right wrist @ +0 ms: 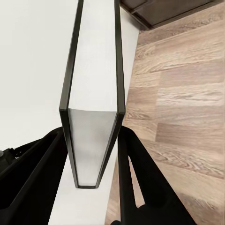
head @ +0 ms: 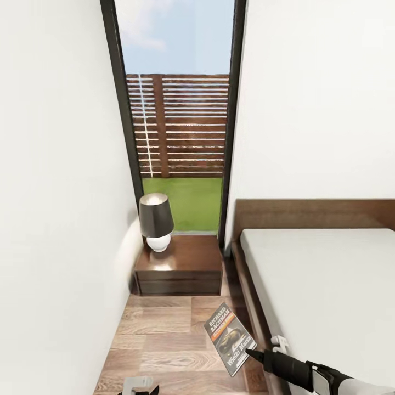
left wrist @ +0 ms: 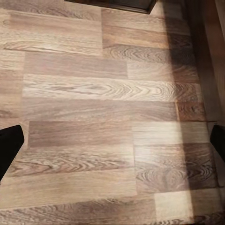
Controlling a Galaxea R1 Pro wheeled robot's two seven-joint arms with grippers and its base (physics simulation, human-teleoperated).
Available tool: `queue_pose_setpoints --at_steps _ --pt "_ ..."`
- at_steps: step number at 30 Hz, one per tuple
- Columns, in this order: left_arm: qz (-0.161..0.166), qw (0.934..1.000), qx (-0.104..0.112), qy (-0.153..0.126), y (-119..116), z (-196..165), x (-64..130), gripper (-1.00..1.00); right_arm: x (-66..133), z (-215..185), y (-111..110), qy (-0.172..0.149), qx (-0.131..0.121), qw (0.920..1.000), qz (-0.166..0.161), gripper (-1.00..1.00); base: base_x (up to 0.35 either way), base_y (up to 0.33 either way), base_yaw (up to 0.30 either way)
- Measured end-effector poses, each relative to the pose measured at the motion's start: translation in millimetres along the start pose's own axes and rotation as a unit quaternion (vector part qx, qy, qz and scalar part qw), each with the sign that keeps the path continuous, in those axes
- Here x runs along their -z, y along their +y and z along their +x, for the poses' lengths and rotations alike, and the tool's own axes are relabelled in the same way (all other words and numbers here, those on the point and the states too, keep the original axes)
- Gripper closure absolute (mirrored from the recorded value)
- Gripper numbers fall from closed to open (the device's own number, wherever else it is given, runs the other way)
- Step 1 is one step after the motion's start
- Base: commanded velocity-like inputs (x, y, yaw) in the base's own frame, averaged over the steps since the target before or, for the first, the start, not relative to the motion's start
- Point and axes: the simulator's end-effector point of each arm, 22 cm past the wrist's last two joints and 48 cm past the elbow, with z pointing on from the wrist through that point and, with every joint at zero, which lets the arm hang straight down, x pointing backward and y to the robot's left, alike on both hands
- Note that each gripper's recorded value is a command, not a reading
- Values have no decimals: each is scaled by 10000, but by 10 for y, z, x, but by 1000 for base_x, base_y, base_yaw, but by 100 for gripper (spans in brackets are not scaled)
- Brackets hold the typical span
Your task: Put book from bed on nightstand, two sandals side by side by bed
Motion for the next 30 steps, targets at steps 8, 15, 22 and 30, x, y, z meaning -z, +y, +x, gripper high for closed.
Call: queue_pose_setpoints --at_steps 8,15,22,30 --pt "0 10000 3 6 -1 6 1 -100 24 -15 -24 -9 8 10000 23 100 321 0 0" --pt "2 10000 -1 8 -2 7 1 -100 28 -16 -28 -9 11 10000 27 100 321 0 0" --pt "1 10000 2 10 -1 7 -2 -100 24 -27 -25 -30 -2 10000 16 100 171 0 -109" --pt "1 10000 2 10 0 7 -3 -100 23 -27 -27 -28 -2 10000 19 100 7 0 -17"
